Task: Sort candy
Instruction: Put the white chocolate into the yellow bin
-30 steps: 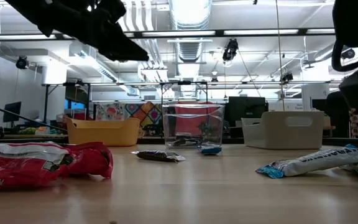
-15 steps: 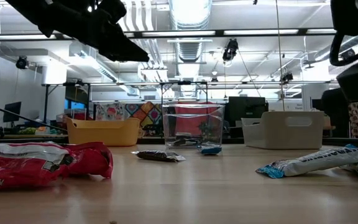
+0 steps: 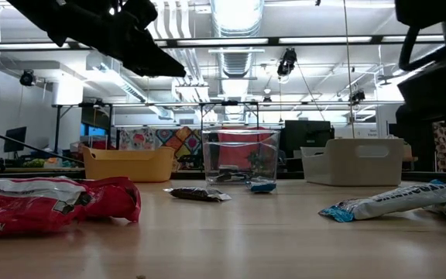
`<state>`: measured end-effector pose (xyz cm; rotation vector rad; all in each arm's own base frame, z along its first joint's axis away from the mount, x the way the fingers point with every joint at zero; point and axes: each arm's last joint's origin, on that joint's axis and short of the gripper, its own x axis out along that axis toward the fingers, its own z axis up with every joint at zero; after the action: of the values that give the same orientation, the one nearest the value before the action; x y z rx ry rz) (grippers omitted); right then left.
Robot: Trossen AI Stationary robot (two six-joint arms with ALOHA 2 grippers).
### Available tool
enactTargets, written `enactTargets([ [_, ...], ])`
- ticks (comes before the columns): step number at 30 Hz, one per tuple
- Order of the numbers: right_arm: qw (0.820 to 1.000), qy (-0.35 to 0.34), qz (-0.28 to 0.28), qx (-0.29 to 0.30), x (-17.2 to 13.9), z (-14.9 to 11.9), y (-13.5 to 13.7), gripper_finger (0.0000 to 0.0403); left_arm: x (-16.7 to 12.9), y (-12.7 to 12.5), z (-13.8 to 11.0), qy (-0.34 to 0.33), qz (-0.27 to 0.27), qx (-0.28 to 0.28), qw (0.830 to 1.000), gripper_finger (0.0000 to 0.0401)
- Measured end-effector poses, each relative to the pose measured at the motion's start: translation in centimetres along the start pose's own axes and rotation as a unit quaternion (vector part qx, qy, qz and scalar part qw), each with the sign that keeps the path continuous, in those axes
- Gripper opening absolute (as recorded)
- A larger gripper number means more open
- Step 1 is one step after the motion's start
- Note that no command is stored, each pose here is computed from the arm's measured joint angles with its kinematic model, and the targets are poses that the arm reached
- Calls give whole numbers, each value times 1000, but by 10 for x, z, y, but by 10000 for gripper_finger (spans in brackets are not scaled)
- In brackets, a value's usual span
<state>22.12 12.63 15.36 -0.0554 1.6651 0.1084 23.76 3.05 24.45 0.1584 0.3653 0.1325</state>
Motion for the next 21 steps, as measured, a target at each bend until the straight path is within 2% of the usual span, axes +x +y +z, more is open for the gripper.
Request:
enactTargets([
  [10,993,-85,-60,57,-20,24,-16,8,0,0,0,0,-1,0,1000,146],
  [17,978,-175,-107,50,-37,44,-20,8,0,-1,0,-2,-9,-3,1000,146],
  [21,975,-187,-101,70,-39,48,-25,8,0,-3,-3,0,-34,-9,999,146],
])
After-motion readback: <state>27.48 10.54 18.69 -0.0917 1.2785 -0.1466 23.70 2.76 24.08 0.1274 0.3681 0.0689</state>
